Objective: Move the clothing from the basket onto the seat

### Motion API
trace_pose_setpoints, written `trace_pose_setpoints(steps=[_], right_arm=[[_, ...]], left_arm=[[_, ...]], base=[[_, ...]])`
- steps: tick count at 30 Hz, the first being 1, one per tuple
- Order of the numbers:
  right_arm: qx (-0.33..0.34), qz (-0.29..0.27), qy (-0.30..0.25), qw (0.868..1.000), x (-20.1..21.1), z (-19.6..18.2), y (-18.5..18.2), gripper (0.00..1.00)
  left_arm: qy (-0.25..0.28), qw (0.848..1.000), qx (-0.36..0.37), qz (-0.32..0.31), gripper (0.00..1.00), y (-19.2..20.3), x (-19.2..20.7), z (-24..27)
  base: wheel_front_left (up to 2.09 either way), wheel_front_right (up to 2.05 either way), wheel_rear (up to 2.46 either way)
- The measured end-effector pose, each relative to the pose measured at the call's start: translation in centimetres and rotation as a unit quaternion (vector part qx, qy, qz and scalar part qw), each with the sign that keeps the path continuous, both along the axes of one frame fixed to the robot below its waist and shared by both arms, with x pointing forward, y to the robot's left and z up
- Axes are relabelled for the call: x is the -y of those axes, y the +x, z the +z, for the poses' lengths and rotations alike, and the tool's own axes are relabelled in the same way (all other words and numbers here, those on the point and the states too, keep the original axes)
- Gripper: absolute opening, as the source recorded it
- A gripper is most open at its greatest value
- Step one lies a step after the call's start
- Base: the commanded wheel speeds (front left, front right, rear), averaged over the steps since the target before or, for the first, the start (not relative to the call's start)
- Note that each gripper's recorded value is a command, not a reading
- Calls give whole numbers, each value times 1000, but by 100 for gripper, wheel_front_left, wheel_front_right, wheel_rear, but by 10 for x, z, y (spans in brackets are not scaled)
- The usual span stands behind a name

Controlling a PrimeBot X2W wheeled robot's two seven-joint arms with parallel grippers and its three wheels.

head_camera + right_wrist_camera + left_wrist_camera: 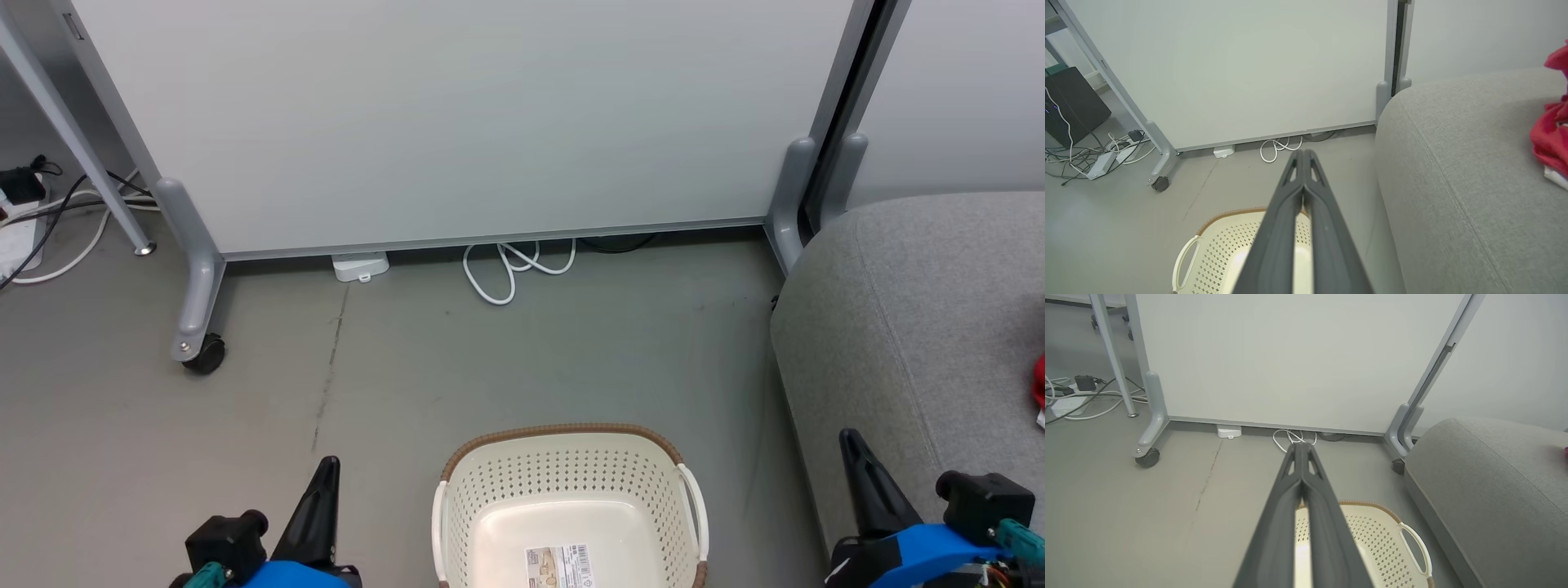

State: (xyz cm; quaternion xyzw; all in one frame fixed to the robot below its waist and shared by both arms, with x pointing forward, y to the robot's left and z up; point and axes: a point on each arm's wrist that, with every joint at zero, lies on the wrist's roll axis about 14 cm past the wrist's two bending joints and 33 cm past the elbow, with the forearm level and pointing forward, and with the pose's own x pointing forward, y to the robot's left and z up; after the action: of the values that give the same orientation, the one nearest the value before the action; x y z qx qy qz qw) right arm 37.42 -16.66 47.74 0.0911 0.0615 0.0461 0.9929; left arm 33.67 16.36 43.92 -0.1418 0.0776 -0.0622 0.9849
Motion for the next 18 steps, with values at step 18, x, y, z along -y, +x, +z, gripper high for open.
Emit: trace_pose_setpoints(steps=[18], right_arm=[[-20,-32,156,987,7,-3,-1,0]], left_arm=[[-137,988,-23,62,0,8,-16,5]], base=[[0,0,0]])
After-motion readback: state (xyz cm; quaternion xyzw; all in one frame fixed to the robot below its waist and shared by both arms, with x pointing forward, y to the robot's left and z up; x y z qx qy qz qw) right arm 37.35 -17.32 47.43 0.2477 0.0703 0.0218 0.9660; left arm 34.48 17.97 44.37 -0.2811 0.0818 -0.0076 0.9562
